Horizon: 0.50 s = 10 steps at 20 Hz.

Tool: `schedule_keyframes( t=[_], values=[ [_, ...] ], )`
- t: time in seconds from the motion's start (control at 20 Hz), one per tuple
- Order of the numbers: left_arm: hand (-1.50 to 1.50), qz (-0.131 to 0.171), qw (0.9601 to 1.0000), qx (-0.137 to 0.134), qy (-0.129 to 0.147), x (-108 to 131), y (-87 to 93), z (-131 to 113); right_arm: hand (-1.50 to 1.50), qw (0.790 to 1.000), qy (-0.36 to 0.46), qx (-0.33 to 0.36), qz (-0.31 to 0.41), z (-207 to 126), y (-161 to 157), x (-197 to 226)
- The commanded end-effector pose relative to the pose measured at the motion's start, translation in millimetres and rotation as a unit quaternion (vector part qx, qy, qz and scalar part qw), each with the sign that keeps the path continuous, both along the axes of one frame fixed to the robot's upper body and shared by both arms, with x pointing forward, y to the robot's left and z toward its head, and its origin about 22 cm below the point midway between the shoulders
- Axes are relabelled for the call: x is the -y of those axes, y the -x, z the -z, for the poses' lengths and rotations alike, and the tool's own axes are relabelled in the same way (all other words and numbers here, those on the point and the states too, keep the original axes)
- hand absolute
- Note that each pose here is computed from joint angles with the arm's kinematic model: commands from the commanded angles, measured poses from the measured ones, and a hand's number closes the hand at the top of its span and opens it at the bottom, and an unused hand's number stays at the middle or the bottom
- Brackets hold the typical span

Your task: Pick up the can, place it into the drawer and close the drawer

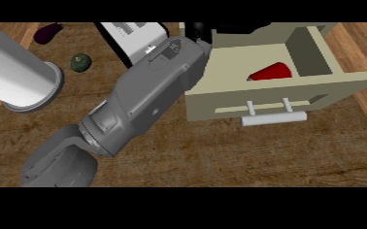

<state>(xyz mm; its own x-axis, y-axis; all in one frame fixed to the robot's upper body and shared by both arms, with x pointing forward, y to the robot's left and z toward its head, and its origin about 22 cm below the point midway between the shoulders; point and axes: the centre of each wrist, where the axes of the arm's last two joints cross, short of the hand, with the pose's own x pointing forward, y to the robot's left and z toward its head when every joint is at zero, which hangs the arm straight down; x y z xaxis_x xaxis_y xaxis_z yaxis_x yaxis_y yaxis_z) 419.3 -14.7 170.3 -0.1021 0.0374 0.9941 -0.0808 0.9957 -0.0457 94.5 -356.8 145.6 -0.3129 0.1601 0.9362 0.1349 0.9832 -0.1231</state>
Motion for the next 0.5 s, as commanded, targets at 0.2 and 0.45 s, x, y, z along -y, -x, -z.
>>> schedule_keyframes(
  t=[0.2,0.45],
  values=[
    [-1.5,0.014,0.9993,0.03,0.02,6.9,5.1,-6.9,-1.5,0.989,0.125,0.077,-0.023,-28.9,-16.0,-19.7],
    [-1.5,0.016,0.9982,0.053,0.021,11.2,8.5,-12.5,-1.5,0.976,0.206,0.075,-0.015,-32.5,-27.8,-33.6]
  ],
)
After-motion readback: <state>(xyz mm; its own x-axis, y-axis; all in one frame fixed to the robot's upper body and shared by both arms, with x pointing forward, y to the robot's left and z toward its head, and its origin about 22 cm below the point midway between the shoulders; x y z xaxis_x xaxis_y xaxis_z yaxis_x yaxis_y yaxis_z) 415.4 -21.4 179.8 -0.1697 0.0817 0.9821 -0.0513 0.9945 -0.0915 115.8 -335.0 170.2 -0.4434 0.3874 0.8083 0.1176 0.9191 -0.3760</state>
